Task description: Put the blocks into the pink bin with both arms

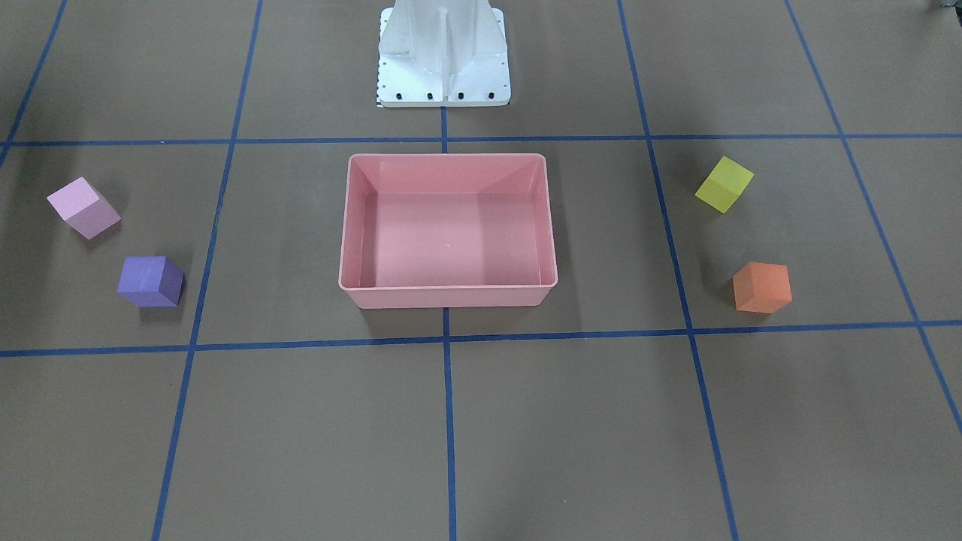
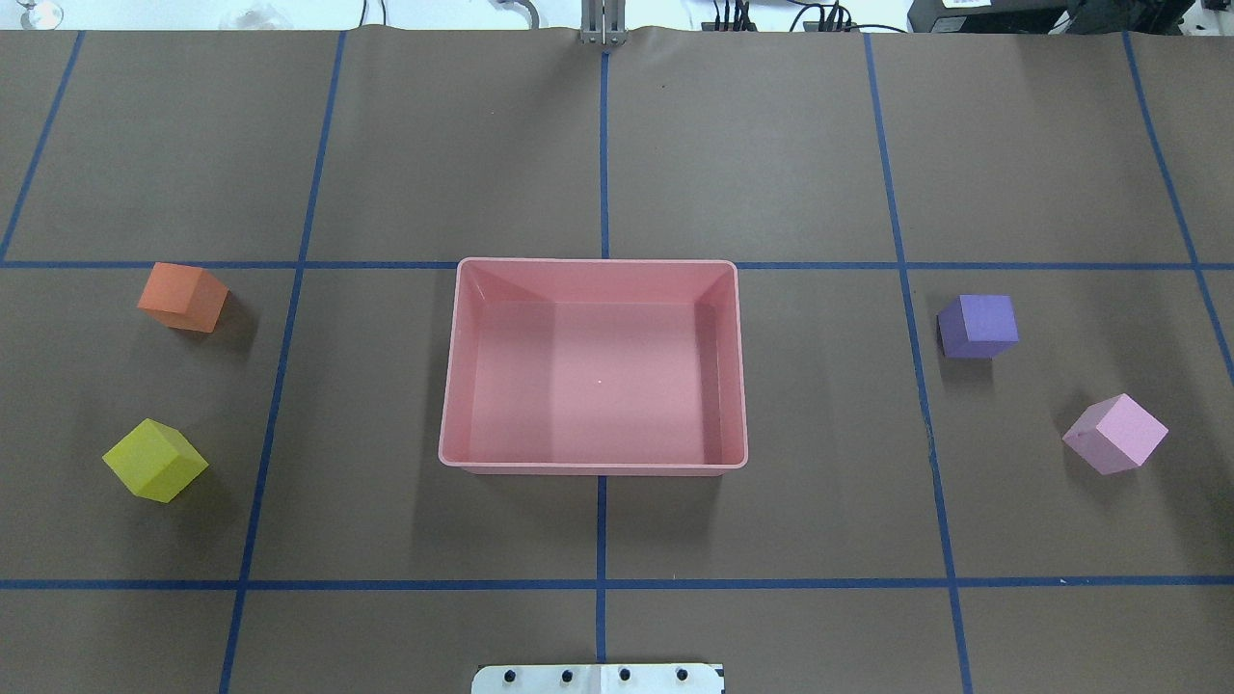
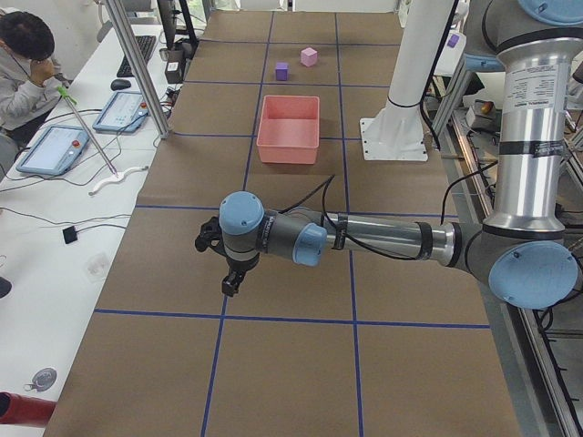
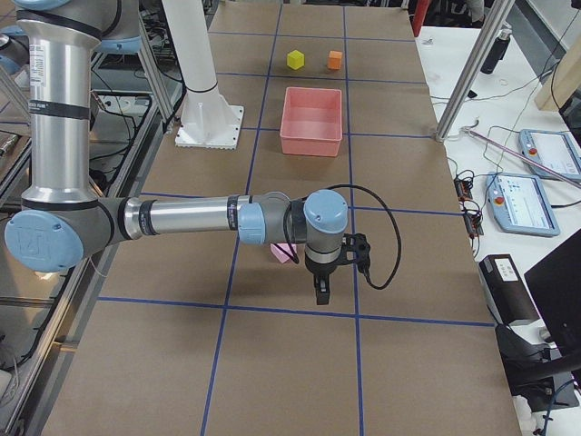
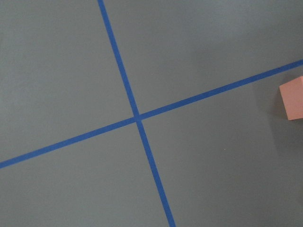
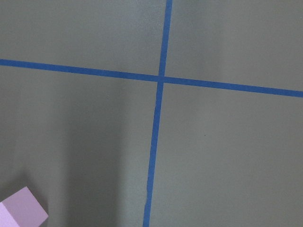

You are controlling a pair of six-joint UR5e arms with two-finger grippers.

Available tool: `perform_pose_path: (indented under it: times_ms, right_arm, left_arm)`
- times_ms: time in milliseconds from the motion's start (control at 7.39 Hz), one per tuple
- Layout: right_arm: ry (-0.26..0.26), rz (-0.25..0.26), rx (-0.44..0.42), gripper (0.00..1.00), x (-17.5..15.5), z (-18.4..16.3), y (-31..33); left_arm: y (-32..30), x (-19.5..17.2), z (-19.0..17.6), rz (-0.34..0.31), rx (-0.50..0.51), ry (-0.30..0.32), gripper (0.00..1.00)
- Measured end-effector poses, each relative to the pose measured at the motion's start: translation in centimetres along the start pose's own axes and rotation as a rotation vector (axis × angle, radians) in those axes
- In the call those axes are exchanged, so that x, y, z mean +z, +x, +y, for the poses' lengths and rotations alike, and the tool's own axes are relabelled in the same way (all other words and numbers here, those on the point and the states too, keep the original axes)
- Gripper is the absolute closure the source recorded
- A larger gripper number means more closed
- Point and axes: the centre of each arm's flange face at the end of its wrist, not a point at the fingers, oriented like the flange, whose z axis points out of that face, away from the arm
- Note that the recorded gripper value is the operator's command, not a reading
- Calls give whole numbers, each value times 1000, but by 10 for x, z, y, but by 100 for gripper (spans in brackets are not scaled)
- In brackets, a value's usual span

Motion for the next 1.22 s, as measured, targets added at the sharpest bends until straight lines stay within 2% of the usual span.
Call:
perform_pose_path:
  times_ms: [135,271,676,1218]
  right_arm:
    - [-4,-2,5,0,3,-10,-14]
    - [-12,-4,6,0,8,-21,-33]
    - [-33,-8,1,0,22,-46,-78]
    - [-37,-9,3,0,24,-50,-87]
  left_arm:
    - [13,14,-7,15,34,4,0]
    - [34,35,-18,39,21,-14,0]
    - [118,92,-65,95,-92,-57,0]
    - [191,152,-108,35,-216,-89,0]
